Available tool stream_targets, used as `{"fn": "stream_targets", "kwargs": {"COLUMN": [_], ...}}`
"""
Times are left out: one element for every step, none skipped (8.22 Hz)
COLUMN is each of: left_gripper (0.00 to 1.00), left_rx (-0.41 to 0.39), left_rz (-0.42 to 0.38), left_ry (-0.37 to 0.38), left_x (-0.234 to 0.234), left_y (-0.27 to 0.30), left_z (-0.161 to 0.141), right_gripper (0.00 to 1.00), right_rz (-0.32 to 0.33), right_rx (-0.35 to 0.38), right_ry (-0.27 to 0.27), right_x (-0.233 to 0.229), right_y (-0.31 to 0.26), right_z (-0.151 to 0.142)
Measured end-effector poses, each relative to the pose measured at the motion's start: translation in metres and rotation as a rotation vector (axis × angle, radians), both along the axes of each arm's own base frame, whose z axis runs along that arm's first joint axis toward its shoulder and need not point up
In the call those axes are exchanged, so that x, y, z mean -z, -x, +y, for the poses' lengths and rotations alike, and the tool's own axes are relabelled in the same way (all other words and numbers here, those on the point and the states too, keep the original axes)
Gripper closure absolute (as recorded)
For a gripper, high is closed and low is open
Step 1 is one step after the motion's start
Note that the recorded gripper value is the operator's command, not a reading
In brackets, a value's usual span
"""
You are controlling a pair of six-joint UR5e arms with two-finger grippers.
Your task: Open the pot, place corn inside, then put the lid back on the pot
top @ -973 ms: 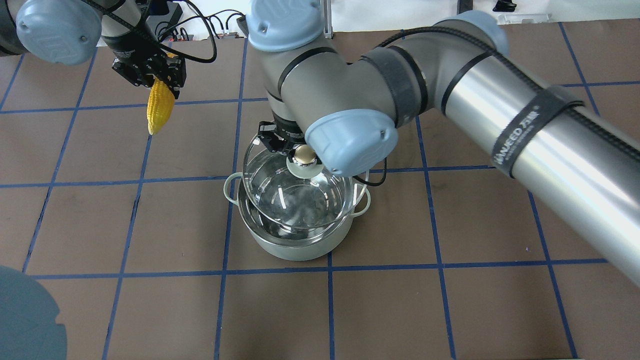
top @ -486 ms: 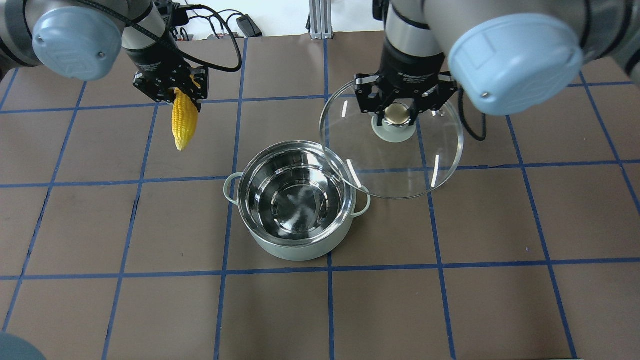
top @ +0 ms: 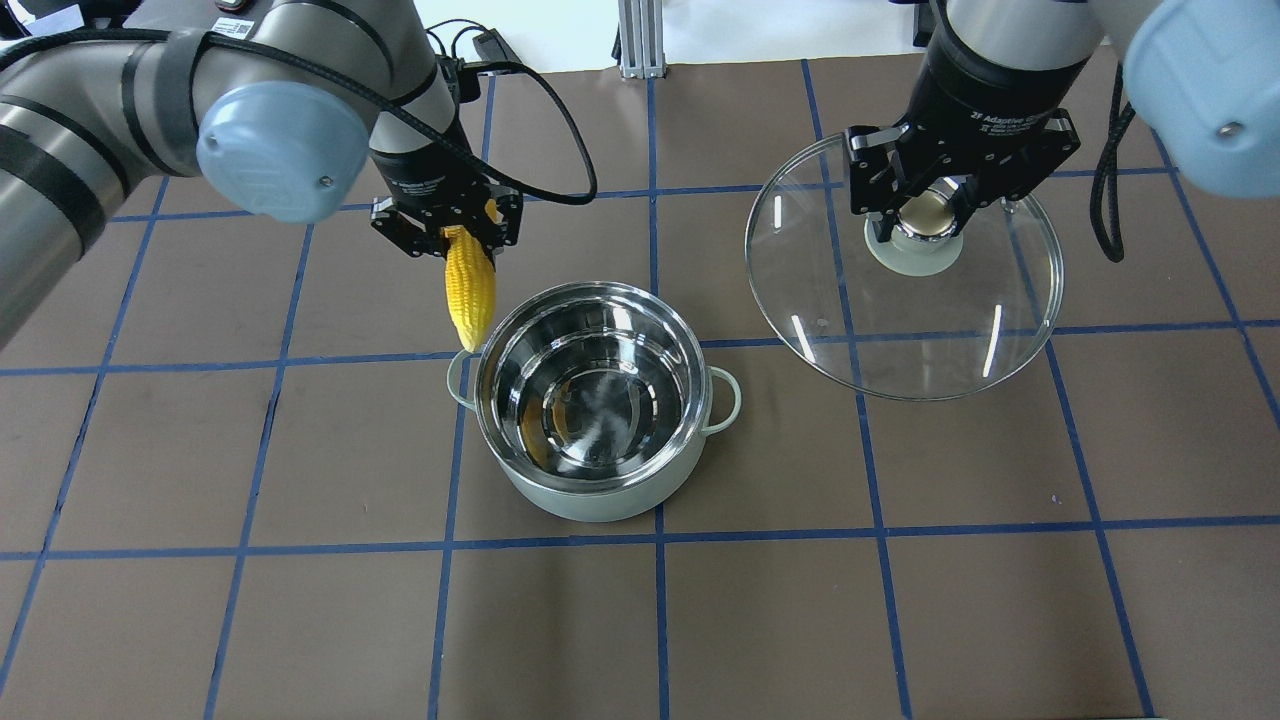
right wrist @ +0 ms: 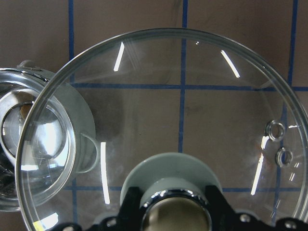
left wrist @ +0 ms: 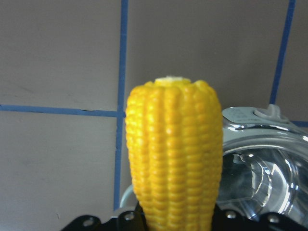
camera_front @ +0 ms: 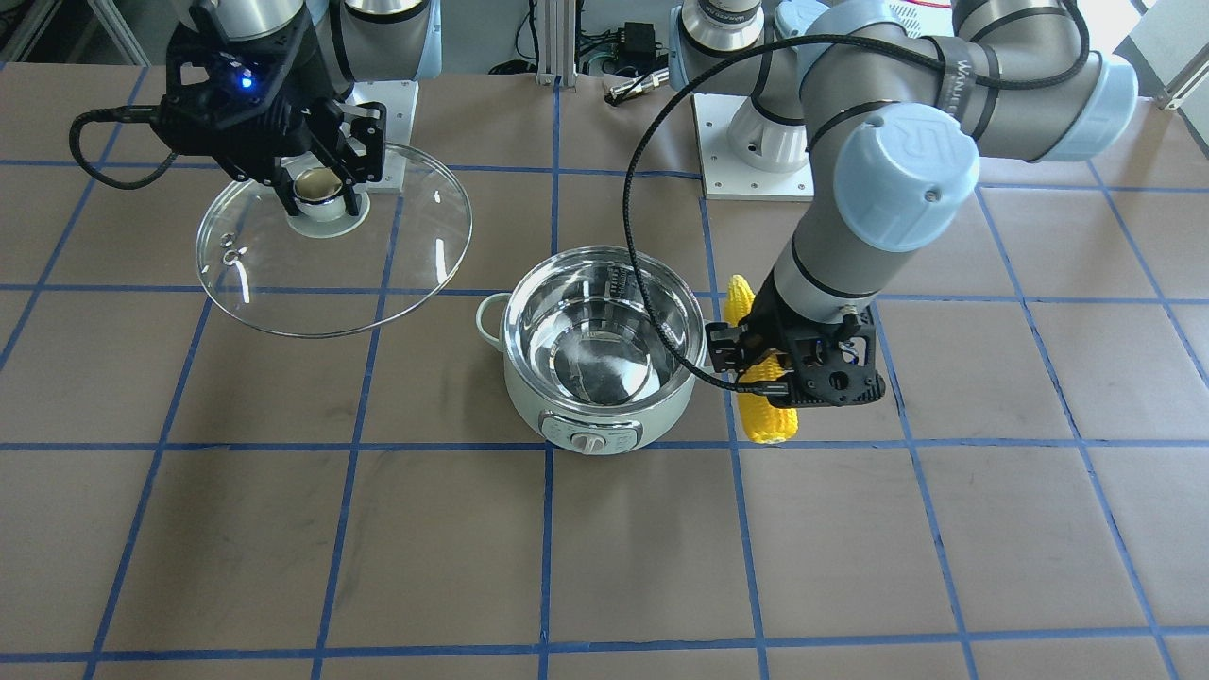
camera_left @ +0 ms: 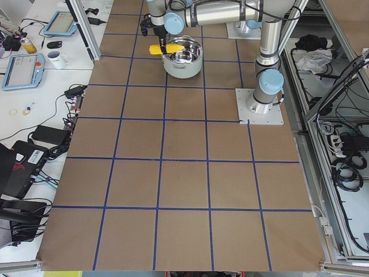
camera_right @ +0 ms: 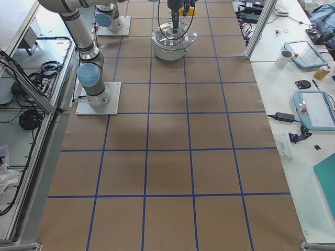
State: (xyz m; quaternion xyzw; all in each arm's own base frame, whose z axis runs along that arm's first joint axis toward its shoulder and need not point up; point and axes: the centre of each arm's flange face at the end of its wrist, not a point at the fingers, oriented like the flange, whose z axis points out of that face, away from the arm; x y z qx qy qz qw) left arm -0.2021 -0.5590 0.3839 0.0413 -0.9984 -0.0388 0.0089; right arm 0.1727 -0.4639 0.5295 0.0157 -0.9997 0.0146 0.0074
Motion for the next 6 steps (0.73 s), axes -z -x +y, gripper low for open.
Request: {"fn": "stream_targets", "kwargs": {"left_gripper": [1.0,1.0,1.0,1.0,1.0,1.0], "left_rx": [0.001,0.014,0.03,0.042,0.051,0.059], "left_rz": [0.001,0.009,0.015,0.016,0.016,0.015], "left_ry": [-0.003,0.0,-0.004,-0.012,-0.016,-0.021], "left_x": [0.002,0.003,0.008,0.017,0.03,0.047], "left_y": [0.029,0.053,0.069,0.078,0.083,0.086], "left_z": [0.011,0.023,0.032,0.04,0.047,0.054], "right_gripper": [0.63,0.63,0.63,0.63,0.63,0.64], "right_rz": [0.002,0.003,0.003,0.003,0.004,0.006], "right_rx": [-0.003,-0.004,-0.004,-0.005,-0.005,-0.005], "right_ry": [-0.003,-0.006,-0.01,-0.013,-0.016,-0.018], "right_x": [-0.001,-0.001,0.0,0.0,0.0,0.0], "right_y": [0.002,0.003,0.003,0.004,0.004,0.004], "right_z": [0.001,0.001,0.002,0.002,0.002,0.003]}}
